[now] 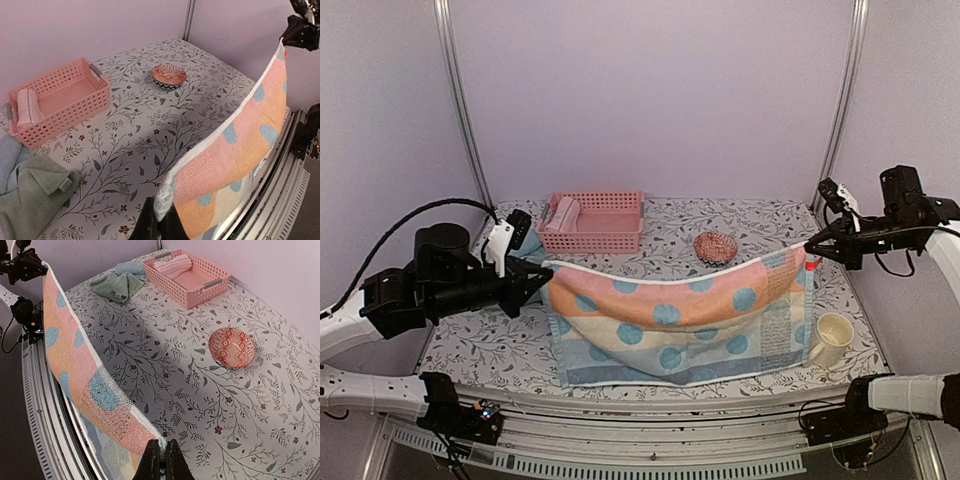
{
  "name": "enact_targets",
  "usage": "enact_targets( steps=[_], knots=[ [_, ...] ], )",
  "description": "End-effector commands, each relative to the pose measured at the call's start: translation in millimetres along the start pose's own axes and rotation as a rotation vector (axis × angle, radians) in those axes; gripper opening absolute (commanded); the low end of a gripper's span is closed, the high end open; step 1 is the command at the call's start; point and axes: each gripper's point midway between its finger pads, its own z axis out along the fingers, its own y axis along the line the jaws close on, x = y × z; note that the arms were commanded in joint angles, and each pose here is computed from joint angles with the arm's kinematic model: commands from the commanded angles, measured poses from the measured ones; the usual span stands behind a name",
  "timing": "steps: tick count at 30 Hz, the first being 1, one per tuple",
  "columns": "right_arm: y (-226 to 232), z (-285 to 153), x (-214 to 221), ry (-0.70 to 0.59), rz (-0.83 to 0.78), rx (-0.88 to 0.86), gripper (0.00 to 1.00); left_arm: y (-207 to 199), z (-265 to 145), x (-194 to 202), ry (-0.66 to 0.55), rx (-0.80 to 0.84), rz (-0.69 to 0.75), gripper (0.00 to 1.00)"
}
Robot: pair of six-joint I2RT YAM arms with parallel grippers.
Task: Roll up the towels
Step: Flatten out the towel at the center of the board.
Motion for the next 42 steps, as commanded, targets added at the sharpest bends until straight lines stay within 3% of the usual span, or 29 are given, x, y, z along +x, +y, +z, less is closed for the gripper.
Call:
enact_targets(
  steps=[1,7,11,18,22,29,32,33,36,42],
  knots=[
    [-55,51,49,0.134,0.109,-0.013,0.03,51,34,27,0.098,-0.262,-0.108,0.00],
    [-139,134,95,0.279,0.281,-0.013,0.02,121,116,83,0.294,-0.334,-0.233,0.00],
    [-191,182,119,0.343,0.375,0.038,0.03,163,159,100,0.378,-0.372,-0.280,0.00],
    [-222,211,146,0.398,0.445,0.078,0.04,190,188,117,0.428,-0.364,-0.303,0.00],
    [-225,211,157,0.420,0.453,0.113,0.13,195,187,124,0.444,-0.378,-0.294,0.25],
    [-205,177,136,0.403,0.428,0.162,0.48,171,158,107,0.408,-0.364,-0.305,0.31],
    [-181,161,128,0.398,0.396,0.138,0.48,138,150,104,0.426,-0.263,-0.318,0.29],
    [-142,156,129,0.417,0.334,0.060,0.45,101,145,120,0.521,-0.177,-0.318,0.22],
    [-100,153,146,0.483,0.221,-0.010,0.43,64,136,150,0.642,-0.096,-0.320,0.12],
    [-70,150,179,0.587,0.150,-0.040,0.38,39,119,202,0.787,-0.075,-0.380,0.00]
  ],
)
